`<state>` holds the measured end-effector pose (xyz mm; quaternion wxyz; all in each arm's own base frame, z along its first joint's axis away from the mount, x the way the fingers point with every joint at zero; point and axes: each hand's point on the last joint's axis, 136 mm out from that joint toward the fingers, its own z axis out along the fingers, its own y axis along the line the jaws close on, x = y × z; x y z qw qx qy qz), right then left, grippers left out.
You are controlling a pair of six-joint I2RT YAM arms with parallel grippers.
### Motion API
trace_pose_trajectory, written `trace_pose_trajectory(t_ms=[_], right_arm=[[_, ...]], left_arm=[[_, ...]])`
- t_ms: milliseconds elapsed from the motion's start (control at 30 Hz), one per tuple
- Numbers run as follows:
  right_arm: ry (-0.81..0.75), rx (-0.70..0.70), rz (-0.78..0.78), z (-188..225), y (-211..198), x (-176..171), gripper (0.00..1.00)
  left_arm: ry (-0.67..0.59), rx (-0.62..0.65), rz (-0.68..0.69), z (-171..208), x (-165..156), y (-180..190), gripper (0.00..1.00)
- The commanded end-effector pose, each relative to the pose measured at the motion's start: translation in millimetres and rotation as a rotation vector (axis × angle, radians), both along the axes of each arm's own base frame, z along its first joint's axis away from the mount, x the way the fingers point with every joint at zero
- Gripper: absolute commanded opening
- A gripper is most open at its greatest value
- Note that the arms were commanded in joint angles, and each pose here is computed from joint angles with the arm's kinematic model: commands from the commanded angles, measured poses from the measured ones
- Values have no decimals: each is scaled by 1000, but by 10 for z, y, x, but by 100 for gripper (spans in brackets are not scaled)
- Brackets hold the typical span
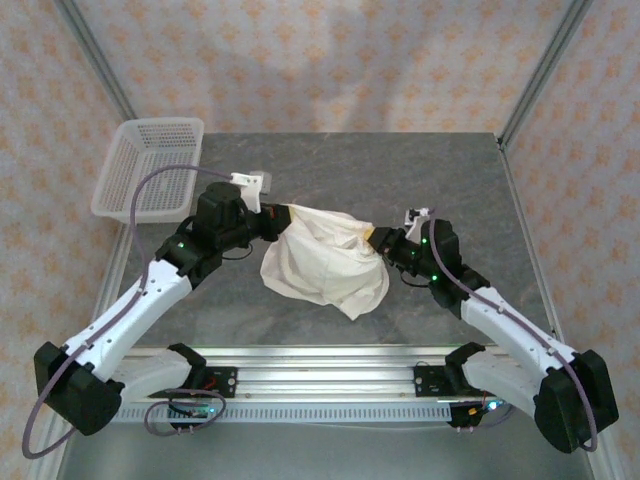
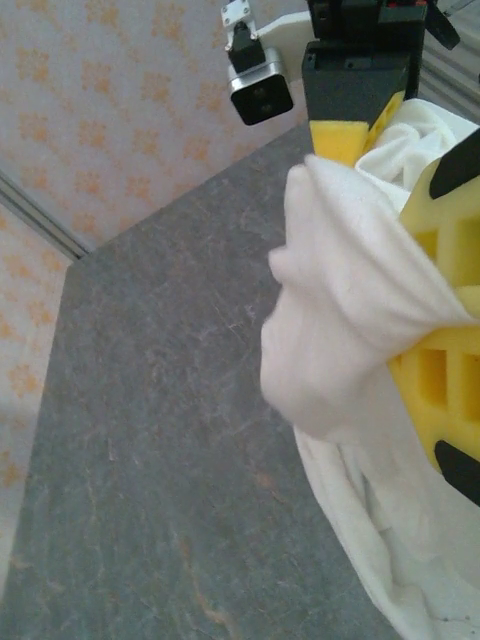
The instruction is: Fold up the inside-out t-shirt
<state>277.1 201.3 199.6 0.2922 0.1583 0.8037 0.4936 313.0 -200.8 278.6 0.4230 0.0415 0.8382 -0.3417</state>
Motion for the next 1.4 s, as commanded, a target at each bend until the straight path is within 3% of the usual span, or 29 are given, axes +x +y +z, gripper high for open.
trace_pose_trajectory(t_ms=[0,100,200,333,400,433,500,533,600,667,733,833,1033,1167,1267,1300,1367], right_arm=[[-70,-19,27,132,-41,-80,10],[-171,-9,91,437,71,-172,0],[-235,53,136,697,207,-188,0],[-209,-23,141,580,263,-103,0],[-185,-33,160,497,326,-101,0],[-183,-28,169,496,363,-104,0],[-193,-22,173,545,429,-106,0],[-205,-22,166,584,446,-98,0],[-228,-20,142,692,459,-68,0],[-253,-4,125,829,478,-39,0],[-264,16,121,959,525,-10,0],[-257,39,132,1108,643,26,0],[-286,84,142,1442,823,-4,0],[-307,73,197,1516,957,-107,0],[-299,78,249,1521,1036,-184,0],[-296,78,255,1512,1045,-194,0],[-285,56,232,1464,1006,-173,0]], left_arm=[[-23,-59,34,60,89,53,0],[43,10,94,-268,136,152,0],[160,137,185,-748,213,320,0],[174,20,122,-869,210,117,0],[184,31,137,-900,208,128,0],[201,68,154,-955,204,169,5],[232,180,159,-1122,177,266,45],[228,188,147,-1134,153,266,56],[163,129,106,-990,85,210,71],[47,61,27,-693,-36,88,76],[-98,63,-132,-398,-297,-179,76],[-257,211,-288,-272,-713,-531,76],[-291,361,-187,-427,-612,-562,77],[-252,531,51,-510,-231,-303,79],[-229,565,148,-477,-49,-184,81],[-208,542,143,-476,-18,-189,80],[-182,441,93,-422,-11,-271,56]])
